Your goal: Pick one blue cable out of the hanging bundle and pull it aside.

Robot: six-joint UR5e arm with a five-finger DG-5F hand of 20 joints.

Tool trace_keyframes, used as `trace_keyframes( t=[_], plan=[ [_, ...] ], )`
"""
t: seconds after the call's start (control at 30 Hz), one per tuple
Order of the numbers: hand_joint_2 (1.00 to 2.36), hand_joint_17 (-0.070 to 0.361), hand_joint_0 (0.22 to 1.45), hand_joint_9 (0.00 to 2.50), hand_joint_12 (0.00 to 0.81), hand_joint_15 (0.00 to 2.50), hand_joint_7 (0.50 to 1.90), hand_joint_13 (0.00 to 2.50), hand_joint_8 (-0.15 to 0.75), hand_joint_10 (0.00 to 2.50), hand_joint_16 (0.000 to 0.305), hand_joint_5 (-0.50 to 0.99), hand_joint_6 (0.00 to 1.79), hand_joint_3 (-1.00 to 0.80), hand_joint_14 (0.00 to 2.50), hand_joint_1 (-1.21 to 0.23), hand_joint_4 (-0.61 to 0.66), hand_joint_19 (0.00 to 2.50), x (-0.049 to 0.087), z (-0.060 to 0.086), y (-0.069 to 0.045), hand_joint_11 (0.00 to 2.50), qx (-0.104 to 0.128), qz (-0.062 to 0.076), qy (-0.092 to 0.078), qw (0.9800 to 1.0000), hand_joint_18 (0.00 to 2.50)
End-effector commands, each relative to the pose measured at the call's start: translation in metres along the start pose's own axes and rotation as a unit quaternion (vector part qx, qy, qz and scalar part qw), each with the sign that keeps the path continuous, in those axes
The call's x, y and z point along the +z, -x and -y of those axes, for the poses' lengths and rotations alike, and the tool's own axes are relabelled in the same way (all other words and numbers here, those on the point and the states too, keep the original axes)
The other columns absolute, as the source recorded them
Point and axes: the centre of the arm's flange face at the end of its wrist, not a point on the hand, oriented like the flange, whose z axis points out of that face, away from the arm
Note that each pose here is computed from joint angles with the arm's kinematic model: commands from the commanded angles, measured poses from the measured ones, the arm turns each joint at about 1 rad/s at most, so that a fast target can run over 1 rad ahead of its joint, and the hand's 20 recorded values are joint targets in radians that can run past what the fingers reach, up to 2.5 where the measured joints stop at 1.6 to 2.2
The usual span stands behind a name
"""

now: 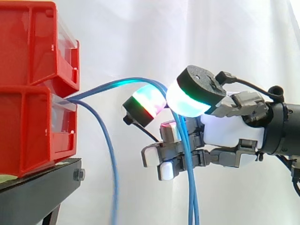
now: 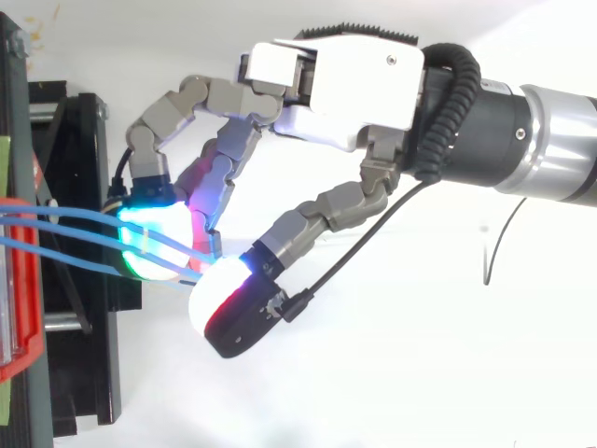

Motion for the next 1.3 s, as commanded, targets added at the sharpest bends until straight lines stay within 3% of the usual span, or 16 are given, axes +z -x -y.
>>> trace_keyframes(
  t=[0.0, 0.2, 0.27, 0.43, 0.67, 0.73, 0.8, 0.83, 0.87, 0.97, 1.0, 1.27],
  plan=[
    [1.0, 0.102, 0.5, 1.19, 0.35, 0.53, 0.91, 0.94, 0.279, 0.02, 0.045, -0.14, 0.91, -0.5, 0.02, -0.96, -0.03, 0.58, -0.0001, -0.0002, 0.0006, 0.65, 0.0, 0.001, 0.0, 1.0, 0.86],
    [1.0, 0.113, 0.48, 1.23, 0.376, 0.54, 0.94, 0.94, 0.302, 0.02, 0.05, -0.14, 0.9, -0.5, 0.02, -0.65, -0.01, 0.63, 0.0001, 0.0004, 0.0003, 0.64, 0.0, 0.0, -0.001, 1.0, 0.85],
    [1.0, 0.113, 0.51, 1.24, 0.374, 0.55, 0.95, 0.93, 0.31, 0.02, 0.05, -0.14, 0.89, -0.5, 0.02, -0.62, -0.01, 0.66, 0.0001, 0.0004, 0.0003, 0.64, 0.0, 0.0, -0.001, 1.0, 0.83],
    [1.01, 0.111, 0.53, 1.23, 0.37, 0.56, 0.98, 0.92, 0.314, 0.02, 0.049, -0.14, 0.89, -0.42, 0.02, -0.64, -0.01, 0.68, -0.0003, 0.0012, 0.0015, 0.65, 0.0, 0.0, -0.002, 1.0, 0.81],
    [1.02, 0.106, 0.59, 1.2, 0.358, 0.56, 1.0, 0.92, 0.316, 0.02, 0.047, -0.15, 0.89, -0.19, 0.02, -0.79, -0.01, 0.67, -0.0003, 0.0001, 0.0017, 0.67, 0.0, 0.0, -0.001, 1.0, 0.82],
    [1.02, 0.103, 0.65, 1.18, 0.35, 0.55, 0.98, 0.92, 0.306, 0.02, 0.046, -0.16, 0.91, -0.22, 0.02, -0.88, -0.05, 0.65, -0.0003, 0.0012, 0.0013, 0.68, 0.0, 0.0, -0.001, 1.0, 0.83],
    [1.02, 0.098, 0.75, 1.17, 0.343, 0.54, 1.04, 0.93, 0.293, 0.02, 0.044, -0.16, 0.92, -0.31, 0.02, -0.92, -0.14, 0.62, 0.0002, -0.0007, 0.0009, 0.69, 0.0, -0.003, 0.0, 1.0, 0.84],
    [1.02, 0.098, 0.75, 1.17, 0.341, 0.53, 0.98, 0.93, 0.292, 0.02, 0.043, -0.17, 0.93, -0.33, 0.02, -0.92, -0.18, 0.62, -0.0003, 0.0011, 0.0006, 0.69, 0.0, -0.004, -0.001, 1.0, 0.84],
    [1.0, 0.095, 0.8, 1.16, 0.343, 0.52, 1.0, 0.93, 0.277, 0.02, 0.042, -0.17, 0.93, -0.5, 0.02, -0.91, -0.22, 0.6, 0.0, -0.0006, 0.0008, 0.68, 0.0, -0.004, 0.0, 1.0, 0.84],
    [1.0, 0.092, 0.83, 1.16, 0.334, 0.52, 1.11, 0.92, 0.267, 0.02, 0.041, -0.18, 0.93, -0.5, 0.02, -0.92, -0.26, 0.59, -0.0006, 0.0, 0.0007, 0.66, -0.001, -0.005, -0.003, 1.0, 0.83],
    [1.0, 0.09, 0.84, 1.17, 0.329, 0.51, 1.1, 0.91, 0.259, 0.02, 0.04, -0.17, 0.94, -0.5, 0.02, -0.93, -0.28, 0.58, -0.0012, 0.0021, 0.0017, 0.66, -0.002, -0.005, -0.005, 1.0, 0.83],
    [1.0, 0.085, 0.8, 1.24, 0.329, 0.55, 1.0, 0.96, 0.262, 0.02, 0.038, -0.13, 0.98, -0.5, 0.02, -0.96, -0.2, 0.55, -0.0025, 0.0025, 0.0029, 0.7, -0.001, -0.006, -0.011, 0.9999, 0.88]
  ],
)
